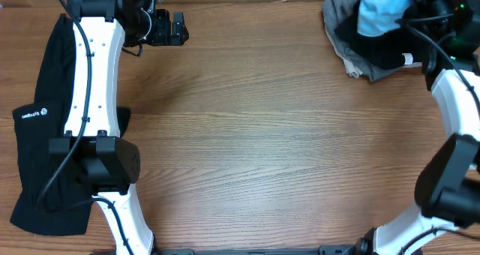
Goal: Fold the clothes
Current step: 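Lift the folded shirt with the right gripper and carry it to the top-right pile, then lower the shirt onto the grey pile and open the right gripper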
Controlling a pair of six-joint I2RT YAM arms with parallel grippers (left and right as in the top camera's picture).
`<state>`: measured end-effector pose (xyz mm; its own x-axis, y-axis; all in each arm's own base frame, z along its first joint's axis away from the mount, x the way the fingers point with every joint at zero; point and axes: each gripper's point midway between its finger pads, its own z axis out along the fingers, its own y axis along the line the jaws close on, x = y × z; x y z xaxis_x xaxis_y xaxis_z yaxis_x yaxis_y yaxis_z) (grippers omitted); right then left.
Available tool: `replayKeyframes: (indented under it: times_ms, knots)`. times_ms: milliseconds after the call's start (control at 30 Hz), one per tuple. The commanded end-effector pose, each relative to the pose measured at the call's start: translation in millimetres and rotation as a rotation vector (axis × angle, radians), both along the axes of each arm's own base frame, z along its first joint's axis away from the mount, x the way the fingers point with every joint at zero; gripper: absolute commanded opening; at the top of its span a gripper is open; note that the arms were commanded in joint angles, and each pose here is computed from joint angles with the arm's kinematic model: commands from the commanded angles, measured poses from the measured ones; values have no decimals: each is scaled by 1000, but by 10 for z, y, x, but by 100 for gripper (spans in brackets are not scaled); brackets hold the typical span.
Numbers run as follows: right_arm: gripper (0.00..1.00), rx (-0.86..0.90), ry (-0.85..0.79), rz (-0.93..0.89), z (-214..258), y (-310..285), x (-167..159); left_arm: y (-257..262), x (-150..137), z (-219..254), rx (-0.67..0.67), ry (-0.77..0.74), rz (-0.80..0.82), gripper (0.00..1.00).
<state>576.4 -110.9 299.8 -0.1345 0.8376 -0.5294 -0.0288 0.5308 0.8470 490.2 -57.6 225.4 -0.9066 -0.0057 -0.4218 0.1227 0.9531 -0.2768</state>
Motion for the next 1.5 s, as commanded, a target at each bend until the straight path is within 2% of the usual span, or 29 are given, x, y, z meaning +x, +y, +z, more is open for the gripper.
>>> replayKeyframes:
  times_ms: [0, 133, 167, 200, 233, 267, 300, 433, 600, 767, 900, 1067, 1300, 1467]
  knots:
    - [4, 68, 36, -21, -362, -224, 154, 9, 12, 146, 13, -48, -13, 100]
    - [6, 119, 173, -7, -1205, -308, 270, 8, 23, 153, 13, -53, -13, 100]
    - [22, 124, 206, -5, -1383, -311, 276, 8, 26, 154, 13, -55, -13, 100]
    - [46, 123, 245, -4, -1551, -310, 269, 8, 28, 155, 13, -56, -13, 100]
    - [75, 101, 273, 1, -1678, -310, 257, 8, 30, 156, 13, -56, -13, 100]
    - [95, 70, 299, 8, -1786, -311, 237, 8, 34, 158, 13, -58, -13, 100]
    - [100, 28, 328, 13, -1867, -318, 204, 8, 36, 159, 12, -59, -12, 100]
    - [100, -59, 382, 21, -1896, -398, 79, 8, 53, 169, 12, -67, -11, 100]
    - [100, -121, 438, -28, -1664, -637, -166, 9, 63, 174, 12, -72, -11, 100]
    - [100, -250, 467, -60, -1214, -706, -448, 8, 78, 183, 12, -79, -11, 100]
    - [100, -385, 417, -35, -738, -573, -599, 7, 101, 196, 12, -90, -11, 100]
    - [100, -537, 351, -34, -546, -464, -501, 8, 116, 204, 12, -97, -11, 100]
    - [100, -834, 304, -217, -406, -488, -195, 34, 119, 197, 26, -96, -3, 100]
    - [100, -836, 318, -193, -553, -484, 128, 37, 123, 199, 27, -98, -2, 100]
